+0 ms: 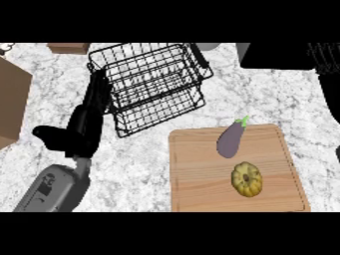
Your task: Pick the eggplant from the cutting board and place it in the tiered basket
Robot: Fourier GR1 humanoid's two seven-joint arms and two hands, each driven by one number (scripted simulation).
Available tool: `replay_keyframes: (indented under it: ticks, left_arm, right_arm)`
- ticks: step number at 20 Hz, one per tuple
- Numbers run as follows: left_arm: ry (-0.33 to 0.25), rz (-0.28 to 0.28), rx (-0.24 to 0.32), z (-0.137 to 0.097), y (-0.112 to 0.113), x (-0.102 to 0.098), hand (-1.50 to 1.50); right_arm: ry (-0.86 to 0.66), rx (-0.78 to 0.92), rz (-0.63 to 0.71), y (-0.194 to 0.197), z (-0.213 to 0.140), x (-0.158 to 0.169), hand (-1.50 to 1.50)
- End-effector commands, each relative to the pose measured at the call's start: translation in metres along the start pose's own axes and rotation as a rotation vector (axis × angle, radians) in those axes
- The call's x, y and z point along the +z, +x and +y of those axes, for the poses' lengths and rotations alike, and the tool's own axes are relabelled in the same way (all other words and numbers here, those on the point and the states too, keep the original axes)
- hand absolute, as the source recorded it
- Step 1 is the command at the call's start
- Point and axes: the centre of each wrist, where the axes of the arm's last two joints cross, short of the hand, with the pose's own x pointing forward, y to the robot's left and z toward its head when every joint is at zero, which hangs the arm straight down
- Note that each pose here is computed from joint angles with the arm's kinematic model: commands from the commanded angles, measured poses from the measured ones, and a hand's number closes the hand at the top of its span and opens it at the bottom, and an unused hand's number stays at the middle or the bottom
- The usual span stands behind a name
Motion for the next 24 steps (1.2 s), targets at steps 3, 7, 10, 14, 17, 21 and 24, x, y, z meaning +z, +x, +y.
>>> replay_keyframes:
  ticks: [3, 7, 10, 14, 17, 21, 24]
  left_arm:
    - [-0.087, 0.023, -0.087, 0.015, -0.007, 0.018, 0.0]
    - [-0.164, 0.055, -0.066, 0.012, -0.013, 0.031, 0.0]
    - [-0.177, 0.089, -0.086, 0.028, -0.018, 0.038, 0.0]
    - [-0.239, 0.138, -0.125, 0.033, -0.029, 0.045, 0.0]
    - [-0.25, 0.139, -0.127, 0.034, -0.028, 0.042, 0.0]
    - [-0.256, 0.134, -0.134, 0.031, -0.028, 0.043, 0.0]
    - [-0.266, 0.136, -0.12, 0.034, -0.029, 0.047, 0.0]
  right_arm:
    - [-0.301, -0.11, 0.616, -0.088, 0.01, 0.046, -1.5]
    - [-0.426, 0.006, 1.134, -0.14, 0.002, 0.109, -1.5]
    - [-0.723, -0.319, 1.295, -0.162, 0.06, 0.105, -1.5]
    - [-0.796, -0.114, 1.269, -0.157, 0.081, 0.036, -1.5]
    - [-0.711, -0.011, 1.339, -0.141, 0.054, -0.021, -1.5]
    - [-0.454, 0.198, 1.567, -0.138, 0.038, -0.038, -1.5]
    - [-0.201, 0.295, 1.724, -0.132, 0.028, -0.049, -1.5]
